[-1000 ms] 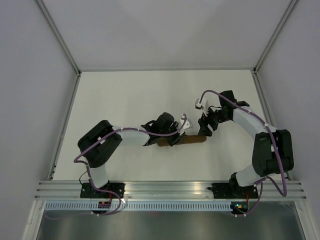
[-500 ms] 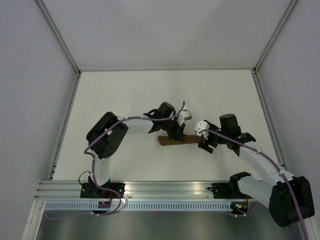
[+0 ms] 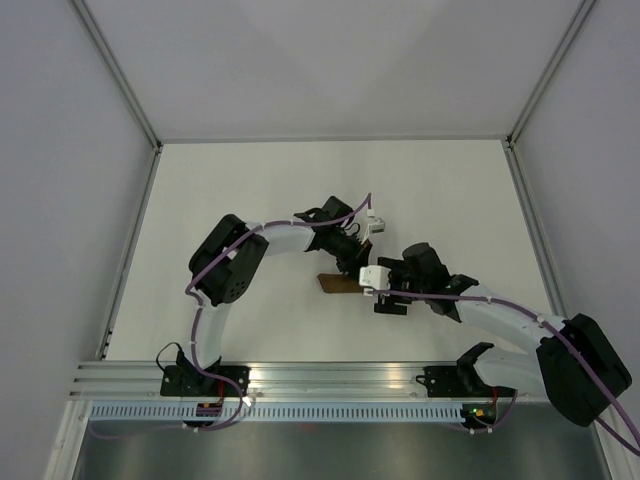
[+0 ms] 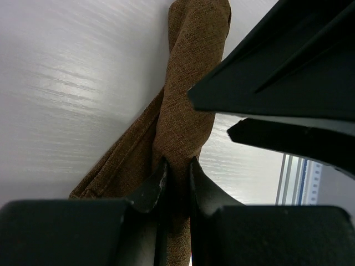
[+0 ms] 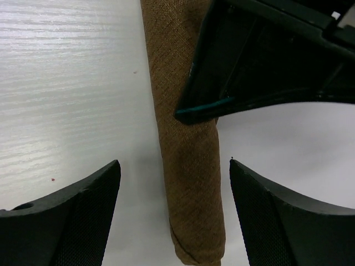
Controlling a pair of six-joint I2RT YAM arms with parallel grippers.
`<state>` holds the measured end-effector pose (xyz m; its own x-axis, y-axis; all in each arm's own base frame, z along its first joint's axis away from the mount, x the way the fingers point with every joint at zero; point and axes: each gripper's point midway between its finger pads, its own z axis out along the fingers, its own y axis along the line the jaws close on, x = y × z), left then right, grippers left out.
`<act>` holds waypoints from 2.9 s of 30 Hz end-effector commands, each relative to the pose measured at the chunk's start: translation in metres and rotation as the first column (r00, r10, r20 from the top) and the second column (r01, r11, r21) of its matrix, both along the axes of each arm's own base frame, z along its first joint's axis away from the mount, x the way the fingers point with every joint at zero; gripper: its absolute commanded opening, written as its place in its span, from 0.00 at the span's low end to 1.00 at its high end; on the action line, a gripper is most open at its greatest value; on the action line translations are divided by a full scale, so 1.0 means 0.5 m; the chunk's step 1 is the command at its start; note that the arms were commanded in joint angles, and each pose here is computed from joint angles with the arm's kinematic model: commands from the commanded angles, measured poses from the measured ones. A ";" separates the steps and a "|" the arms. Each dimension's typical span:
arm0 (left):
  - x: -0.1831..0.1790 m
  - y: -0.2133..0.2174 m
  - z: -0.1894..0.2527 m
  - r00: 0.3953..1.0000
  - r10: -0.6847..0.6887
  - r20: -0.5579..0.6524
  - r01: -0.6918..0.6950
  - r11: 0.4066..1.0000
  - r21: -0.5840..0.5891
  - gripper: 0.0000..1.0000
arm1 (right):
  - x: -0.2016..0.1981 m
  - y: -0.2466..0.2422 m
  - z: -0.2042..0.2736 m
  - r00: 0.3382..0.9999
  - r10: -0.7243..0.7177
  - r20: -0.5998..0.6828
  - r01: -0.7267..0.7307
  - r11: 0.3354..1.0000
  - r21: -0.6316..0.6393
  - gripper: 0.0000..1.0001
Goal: Fold the napkin, place the utensils inside, and roll it up
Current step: Roll the napkin with the utensil
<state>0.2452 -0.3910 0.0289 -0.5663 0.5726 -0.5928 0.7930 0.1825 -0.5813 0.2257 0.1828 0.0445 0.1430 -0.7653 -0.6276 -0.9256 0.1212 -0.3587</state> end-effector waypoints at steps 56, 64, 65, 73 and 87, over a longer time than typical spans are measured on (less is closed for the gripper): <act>0.101 0.322 0.128 0.155 0.984 0.089 -0.987 0.158 -0.026 0.58 | 0.054 0.082 -0.120 0.786 -0.339 -0.517 0.274 0.941 -0.200 0.15; 0.110 0.254 0.124 0.041 0.999 0.011 -0.994 0.042 -0.103 0.61 | 0.071 0.126 -0.124 0.697 -0.386 -0.605 0.338 0.920 -0.198 0.15; 0.112 0.247 0.111 0.043 0.999 0.009 -0.995 0.044 -0.090 0.61 | 0.070 0.129 -0.126 0.684 -0.388 -0.618 0.341 0.919 -0.199 0.15; 0.115 0.232 0.076 -0.058 0.998 -0.038 -0.996 -0.061 -0.067 0.63 | 0.078 0.156 -0.127 0.621 -0.414 -0.665 0.398 0.898 -0.187 0.15; 0.127 0.243 0.023 -0.177 0.984 -0.024 -0.984 -0.177 -0.010 0.62 | 0.077 0.190 -0.115 0.547 -0.401 -0.735 0.438 0.885 -0.157 0.15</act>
